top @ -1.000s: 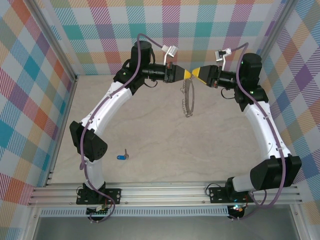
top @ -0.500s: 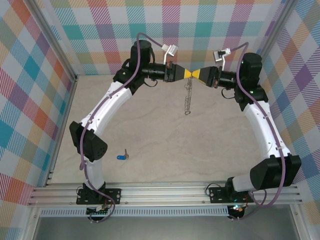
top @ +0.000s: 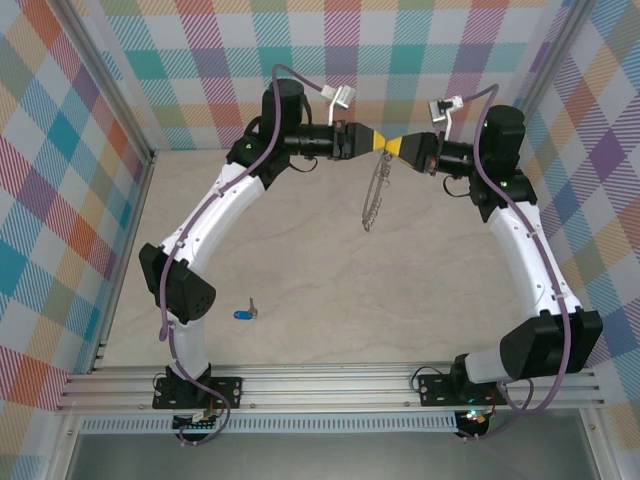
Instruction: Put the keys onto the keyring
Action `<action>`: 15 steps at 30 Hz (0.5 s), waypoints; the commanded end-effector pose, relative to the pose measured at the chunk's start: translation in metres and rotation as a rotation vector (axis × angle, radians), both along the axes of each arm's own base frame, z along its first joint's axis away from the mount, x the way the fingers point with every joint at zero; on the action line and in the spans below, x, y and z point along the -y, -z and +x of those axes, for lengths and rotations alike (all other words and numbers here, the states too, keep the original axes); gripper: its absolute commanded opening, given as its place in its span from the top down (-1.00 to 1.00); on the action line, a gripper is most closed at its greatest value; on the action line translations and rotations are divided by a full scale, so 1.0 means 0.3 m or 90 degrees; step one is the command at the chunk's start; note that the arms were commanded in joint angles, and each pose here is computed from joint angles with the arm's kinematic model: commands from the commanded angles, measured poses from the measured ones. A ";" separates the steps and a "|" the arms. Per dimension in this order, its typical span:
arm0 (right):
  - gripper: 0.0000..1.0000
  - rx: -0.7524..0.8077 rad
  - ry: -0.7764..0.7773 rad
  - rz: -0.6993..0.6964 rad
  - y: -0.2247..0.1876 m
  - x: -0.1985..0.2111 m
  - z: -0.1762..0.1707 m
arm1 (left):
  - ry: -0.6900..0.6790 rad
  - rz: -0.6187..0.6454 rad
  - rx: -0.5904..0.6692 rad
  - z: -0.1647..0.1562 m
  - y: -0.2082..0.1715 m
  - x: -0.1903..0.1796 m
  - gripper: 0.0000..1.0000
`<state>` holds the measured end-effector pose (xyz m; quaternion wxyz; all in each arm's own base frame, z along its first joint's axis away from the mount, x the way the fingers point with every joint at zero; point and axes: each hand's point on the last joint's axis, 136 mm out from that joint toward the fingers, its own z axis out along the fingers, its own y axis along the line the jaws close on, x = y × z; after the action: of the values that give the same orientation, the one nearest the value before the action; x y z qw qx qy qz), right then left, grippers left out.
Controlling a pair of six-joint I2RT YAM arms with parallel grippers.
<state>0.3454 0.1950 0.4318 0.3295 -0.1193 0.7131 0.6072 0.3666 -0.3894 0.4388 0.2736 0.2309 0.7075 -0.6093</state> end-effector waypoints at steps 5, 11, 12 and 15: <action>1.00 0.057 0.090 0.057 -0.107 0.040 0.022 | -0.200 -0.063 0.016 0.065 -0.128 -0.121 -0.06; 1.00 0.079 0.153 0.118 -0.163 0.076 0.041 | -0.239 -0.176 -0.044 0.083 -0.166 -0.141 0.08; 1.00 0.083 0.161 0.123 -0.169 0.080 0.042 | -0.239 -0.186 -0.049 0.082 -0.167 -0.138 0.11; 1.00 0.088 0.181 0.137 -0.187 0.091 0.046 | -0.230 -0.202 -0.054 0.067 -0.179 -0.121 0.20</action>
<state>0.3696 0.1754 0.4494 0.4143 -0.0170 0.6749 0.6104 0.3949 -0.3573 0.4550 0.3579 0.0414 0.6919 -0.6256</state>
